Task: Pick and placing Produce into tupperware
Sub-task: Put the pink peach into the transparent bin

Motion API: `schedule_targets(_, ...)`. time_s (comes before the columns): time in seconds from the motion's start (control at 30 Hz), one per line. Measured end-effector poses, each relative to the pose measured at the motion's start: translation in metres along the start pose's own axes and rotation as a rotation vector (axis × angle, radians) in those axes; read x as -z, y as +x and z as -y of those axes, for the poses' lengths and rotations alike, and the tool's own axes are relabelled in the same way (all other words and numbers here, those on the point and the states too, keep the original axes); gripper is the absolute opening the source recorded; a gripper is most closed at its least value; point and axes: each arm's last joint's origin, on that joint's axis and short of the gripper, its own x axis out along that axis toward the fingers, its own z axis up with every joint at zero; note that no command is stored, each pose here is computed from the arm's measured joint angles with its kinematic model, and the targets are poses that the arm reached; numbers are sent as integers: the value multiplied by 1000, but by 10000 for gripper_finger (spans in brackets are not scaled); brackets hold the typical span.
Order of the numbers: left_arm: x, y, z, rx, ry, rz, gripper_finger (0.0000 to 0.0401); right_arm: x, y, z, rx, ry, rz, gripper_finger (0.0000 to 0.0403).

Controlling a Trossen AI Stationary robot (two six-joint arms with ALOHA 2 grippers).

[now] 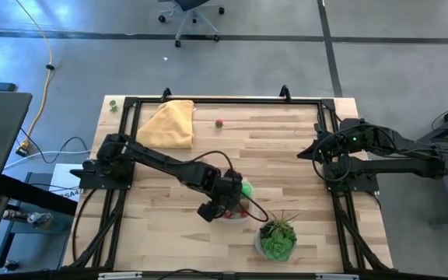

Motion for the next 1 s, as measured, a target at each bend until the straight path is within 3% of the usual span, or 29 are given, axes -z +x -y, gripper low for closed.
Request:
schedule_targets(0.23, -8, -55, -26, -28, 21, -27, 301, 0, 0, 0, -1, -1, 0, 0)
schedule_targets(0.53, 27, -108, -60, -70, -72, -56, 301, 0, 0, 0, -1, 0, 0, 0)
schedule_targets(0.63, 48, -106, -72, -66, -116, -106, 301, 0, 0, 0, -1, -1, -1, 0)
schedule_targets(0.8, 94, -80, -84, 44, -180, -142, 290, 0, 0, 0, 0, -1, -1, 0)
schedule_targets(1.0, 146, -48, -98, 88, -243, 37, 257, 0, 0, 0, 0, 0, -1, 0)
